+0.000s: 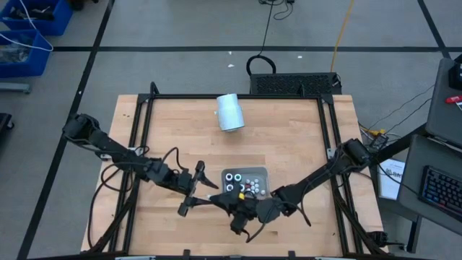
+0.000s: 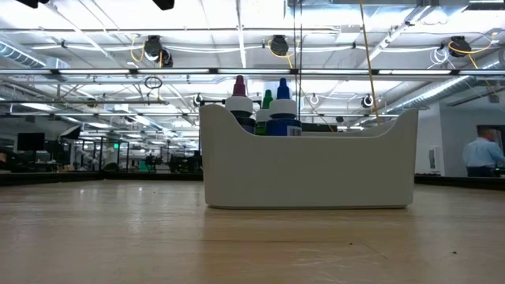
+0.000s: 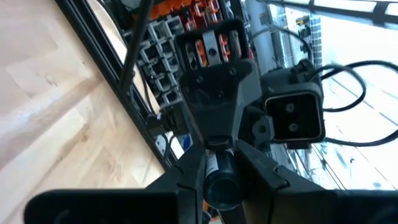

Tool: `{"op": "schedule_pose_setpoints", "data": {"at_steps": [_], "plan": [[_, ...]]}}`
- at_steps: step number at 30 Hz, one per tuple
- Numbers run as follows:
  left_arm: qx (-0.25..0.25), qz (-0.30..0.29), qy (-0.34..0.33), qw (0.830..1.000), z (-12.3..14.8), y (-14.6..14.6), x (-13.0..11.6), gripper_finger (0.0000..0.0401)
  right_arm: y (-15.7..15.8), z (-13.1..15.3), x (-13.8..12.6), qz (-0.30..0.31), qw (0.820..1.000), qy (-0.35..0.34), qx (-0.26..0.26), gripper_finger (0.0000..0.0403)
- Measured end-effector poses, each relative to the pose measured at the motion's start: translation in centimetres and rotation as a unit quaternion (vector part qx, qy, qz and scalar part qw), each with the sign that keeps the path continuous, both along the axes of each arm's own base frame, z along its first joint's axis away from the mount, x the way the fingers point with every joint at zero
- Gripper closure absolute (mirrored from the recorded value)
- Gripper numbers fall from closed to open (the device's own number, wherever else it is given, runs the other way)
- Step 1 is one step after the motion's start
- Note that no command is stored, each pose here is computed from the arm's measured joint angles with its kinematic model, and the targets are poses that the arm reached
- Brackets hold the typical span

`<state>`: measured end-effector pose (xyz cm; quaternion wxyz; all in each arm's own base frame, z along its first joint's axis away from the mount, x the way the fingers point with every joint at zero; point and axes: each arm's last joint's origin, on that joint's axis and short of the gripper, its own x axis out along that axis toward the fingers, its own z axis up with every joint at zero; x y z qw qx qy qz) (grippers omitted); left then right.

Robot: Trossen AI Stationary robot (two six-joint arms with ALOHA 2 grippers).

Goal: Pick & Place food coloring
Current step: Put the small green food coloring into the gray bin

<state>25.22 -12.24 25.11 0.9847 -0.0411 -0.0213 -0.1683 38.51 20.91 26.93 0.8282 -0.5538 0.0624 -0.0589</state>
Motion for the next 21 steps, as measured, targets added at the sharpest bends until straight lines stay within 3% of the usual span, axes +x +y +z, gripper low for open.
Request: {"op": "schedule_pose_setpoints", "data": {"at_steps": [9,18,21], "plan": [[0.009,0.0,0.012,1.0,-0.26,0.02,0.01,0.0223,-1.04,-0.11,0.55,-0.014,1.0,0.001,0.001,0.0342],[0.034,-0.021,0.019,0.999,-0.61,-0.12,-0.02,0.0339,-1.13,0.05,0.57,-0.017,1.0,-0.003,0.008,0.0341],[0.036,-0.023,0.018,0.999,-0.6,-0.17,-0.05,0.0354,-1.11,0.09,0.57,-0.016,1.0,-0.003,0.006,0.0342]]}}
